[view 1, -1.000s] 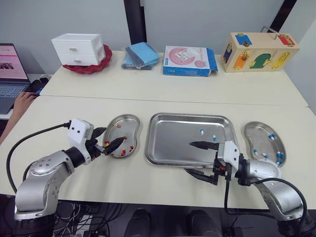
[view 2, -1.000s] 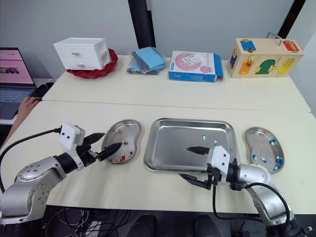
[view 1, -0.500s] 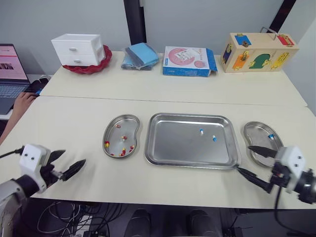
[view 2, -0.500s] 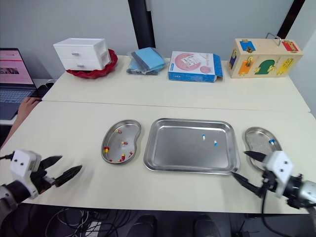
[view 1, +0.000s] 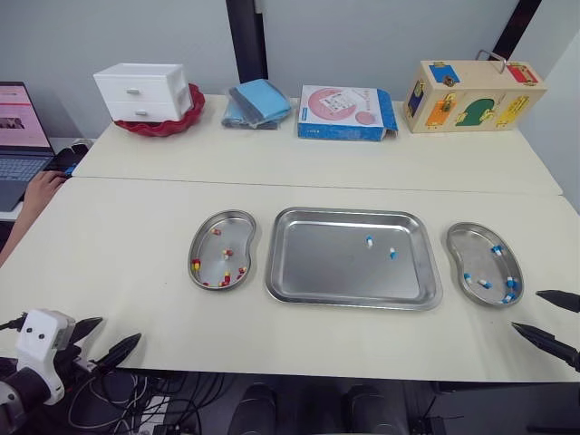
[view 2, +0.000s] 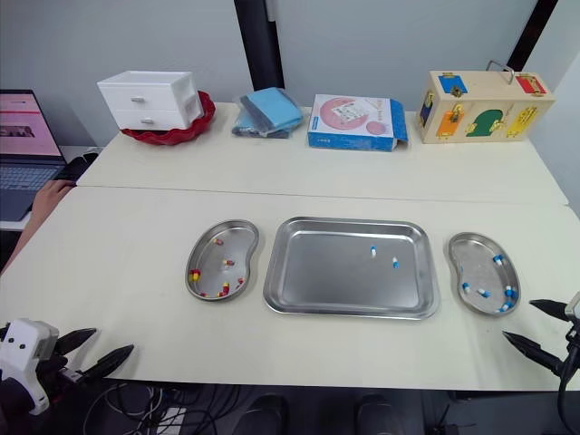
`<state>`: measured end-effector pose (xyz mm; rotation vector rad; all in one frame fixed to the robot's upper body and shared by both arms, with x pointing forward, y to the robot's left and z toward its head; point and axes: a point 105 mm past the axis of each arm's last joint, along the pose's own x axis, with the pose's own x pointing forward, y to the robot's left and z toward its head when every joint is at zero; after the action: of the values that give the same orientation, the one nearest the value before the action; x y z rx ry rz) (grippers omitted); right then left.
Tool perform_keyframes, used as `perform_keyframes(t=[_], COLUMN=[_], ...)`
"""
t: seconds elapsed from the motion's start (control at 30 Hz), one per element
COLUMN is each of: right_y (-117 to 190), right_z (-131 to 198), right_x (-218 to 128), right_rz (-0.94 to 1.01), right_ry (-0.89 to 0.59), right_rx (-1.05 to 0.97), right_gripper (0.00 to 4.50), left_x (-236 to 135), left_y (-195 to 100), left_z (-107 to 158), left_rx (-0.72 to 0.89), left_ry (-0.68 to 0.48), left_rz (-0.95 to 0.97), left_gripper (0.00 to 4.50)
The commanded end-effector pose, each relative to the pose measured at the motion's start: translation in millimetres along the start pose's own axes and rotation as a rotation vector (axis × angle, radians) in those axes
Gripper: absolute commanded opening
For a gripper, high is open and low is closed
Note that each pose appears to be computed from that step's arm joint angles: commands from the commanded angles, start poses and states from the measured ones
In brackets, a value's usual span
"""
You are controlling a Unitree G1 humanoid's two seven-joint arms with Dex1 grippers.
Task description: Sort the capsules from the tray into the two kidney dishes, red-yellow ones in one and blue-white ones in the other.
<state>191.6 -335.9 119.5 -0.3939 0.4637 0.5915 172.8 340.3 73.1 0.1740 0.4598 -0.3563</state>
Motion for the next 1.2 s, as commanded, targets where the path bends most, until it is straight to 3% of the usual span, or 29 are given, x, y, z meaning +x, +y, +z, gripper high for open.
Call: perform_keyframes(t=[0.03, 0.23, 0.33, 0.73, 0.97, 1.2], right_y=[-1.8, 12.8, 22.2, 75.2, 124.4, 136.3], right_z=[4.6, -2.1, -4.4, 9.2, 56.0, 100.8], right_x=[-5.3, -16.3, -22.1, -22.2, 17.1, 71.6], right_rz=[-0.004, 0.012, 0.024, 0.110, 0.213, 0.149], right_ry=[0.004, 0.036, 0.052, 0.005, -0.179, -0.309], right_rx=[-0.033, -0.008, 0.001, 0.052, 0.024, 0.031], right_gripper=[4.50, 4.50, 4.50, 4.50, 4.50, 4.50], left_x=[2.4, 25.9, 32.3, 63.6, 68.4, 72.7], left_y=[-28.1, -101.0, -120.4, -138.8, -151.6, -159.3], left_z=[22.6, 57.6, 66.4, 67.4, 70.2, 76.7], left_rx=[0.085, 0.134, 0.146, 0.148, 0.177, 0.226], left_ry=[-0.056, -0.225, -0.303, -0.457, -0.514, -0.554], left_rz=[-0.154, -0.465, -0.542, -0.630, -0.697, -0.715], left_gripper=[4.48, 4.48, 4.48, 4.48, 4.48, 4.48])
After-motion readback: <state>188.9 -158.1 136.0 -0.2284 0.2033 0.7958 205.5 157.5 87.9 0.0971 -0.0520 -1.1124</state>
